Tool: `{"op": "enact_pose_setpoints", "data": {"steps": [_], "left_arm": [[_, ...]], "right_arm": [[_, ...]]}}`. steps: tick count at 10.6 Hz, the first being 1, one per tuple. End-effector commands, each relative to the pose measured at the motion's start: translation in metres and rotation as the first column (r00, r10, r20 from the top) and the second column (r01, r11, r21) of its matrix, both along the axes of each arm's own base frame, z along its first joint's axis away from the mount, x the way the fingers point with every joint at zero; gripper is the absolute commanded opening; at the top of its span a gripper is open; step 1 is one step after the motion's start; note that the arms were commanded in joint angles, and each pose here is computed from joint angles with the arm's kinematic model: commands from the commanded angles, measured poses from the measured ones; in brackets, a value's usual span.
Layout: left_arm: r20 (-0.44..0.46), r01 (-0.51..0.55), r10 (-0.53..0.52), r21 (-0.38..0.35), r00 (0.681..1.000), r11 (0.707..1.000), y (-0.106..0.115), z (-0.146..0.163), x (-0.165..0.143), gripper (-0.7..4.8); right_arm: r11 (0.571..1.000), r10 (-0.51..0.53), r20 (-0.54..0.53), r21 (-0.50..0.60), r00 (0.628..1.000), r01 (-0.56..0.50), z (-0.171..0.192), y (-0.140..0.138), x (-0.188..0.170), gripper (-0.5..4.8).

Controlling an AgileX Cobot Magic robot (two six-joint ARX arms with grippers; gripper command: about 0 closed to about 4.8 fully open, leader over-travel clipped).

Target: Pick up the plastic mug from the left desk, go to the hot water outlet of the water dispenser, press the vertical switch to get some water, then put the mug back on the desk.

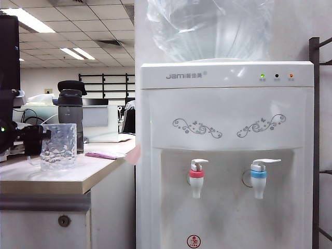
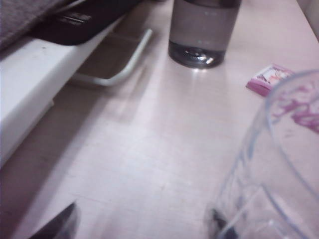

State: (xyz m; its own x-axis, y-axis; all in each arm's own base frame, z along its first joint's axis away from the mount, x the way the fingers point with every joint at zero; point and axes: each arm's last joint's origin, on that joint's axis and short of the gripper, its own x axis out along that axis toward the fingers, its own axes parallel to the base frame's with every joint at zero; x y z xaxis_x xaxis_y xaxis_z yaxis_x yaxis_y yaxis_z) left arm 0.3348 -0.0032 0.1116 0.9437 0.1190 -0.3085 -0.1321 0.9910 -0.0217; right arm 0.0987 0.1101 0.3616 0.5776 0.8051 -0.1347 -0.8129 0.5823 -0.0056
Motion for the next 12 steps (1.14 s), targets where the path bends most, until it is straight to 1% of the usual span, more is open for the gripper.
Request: {"op": "enact_pose_setpoints", "data": {"steps": [1,2,3,4,6,7,8,9,11,12], "left_arm": [[0.021,0.010,-0.010,0.014,1.000,1.000,0.000,0.003,0.005,3.40],[0.033,0.009,-0.009,0.014,0.999,1.000,0.000,0.003,0.008,2.46],[0.033,0.009,-0.010,0.014,0.999,1.000,0.000,0.003,0.008,1.84],[0.033,0.010,-0.010,0.013,0.999,1.000,0.000,0.003,0.008,-0.08],[0.033,0.011,-0.011,0.013,0.999,1.000,0.000,0.003,0.008,-0.08],[0.040,0.053,-0.053,0.001,0.998,0.999,-0.002,0.004,0.008,-0.08],[0.050,0.079,-0.079,-0.006,0.996,0.997,-0.003,0.010,0.008,-0.08],[0.057,0.079,-0.078,-0.006,0.995,0.997,-0.002,0.017,0.007,-0.08],[0.066,0.086,-0.085,-0.007,0.994,0.996,-0.003,0.030,0.004,-0.08],[0.062,0.107,-0.106,-0.012,0.992,0.994,-0.003,0.039,0.001,-0.08]], "right_arm": [[1.000,-0.001,0.008,0.010,1.000,0.001,0.002,0.000,0.000,-0.06],[1.000,-0.001,0.009,0.011,1.000,0.001,0.002,0.000,0.000,-0.06],[1.000,-0.001,0.009,0.011,1.000,0.001,0.002,0.000,0.000,-0.06],[1.000,-0.001,0.008,0.010,1.000,0.001,0.002,0.000,0.000,-0.06],[1.000,-0.002,0.008,0.010,1.000,0.002,0.002,0.000,0.000,-0.06],[1.000,-0.025,0.011,0.008,1.000,0.025,0.002,0.000,0.001,-0.06],[0.996,-0.089,0.018,0.004,0.996,0.089,0.002,-0.002,0.002,-0.06],[0.992,-0.128,0.021,0.001,0.992,0.128,0.002,-0.002,0.003,-0.06],[0.990,-0.140,0.025,0.003,0.990,0.140,0.002,-0.003,0.003,-0.06],[0.990,-0.141,0.028,0.006,0.990,0.141,0.003,-0.003,0.003,-0.06]]}}
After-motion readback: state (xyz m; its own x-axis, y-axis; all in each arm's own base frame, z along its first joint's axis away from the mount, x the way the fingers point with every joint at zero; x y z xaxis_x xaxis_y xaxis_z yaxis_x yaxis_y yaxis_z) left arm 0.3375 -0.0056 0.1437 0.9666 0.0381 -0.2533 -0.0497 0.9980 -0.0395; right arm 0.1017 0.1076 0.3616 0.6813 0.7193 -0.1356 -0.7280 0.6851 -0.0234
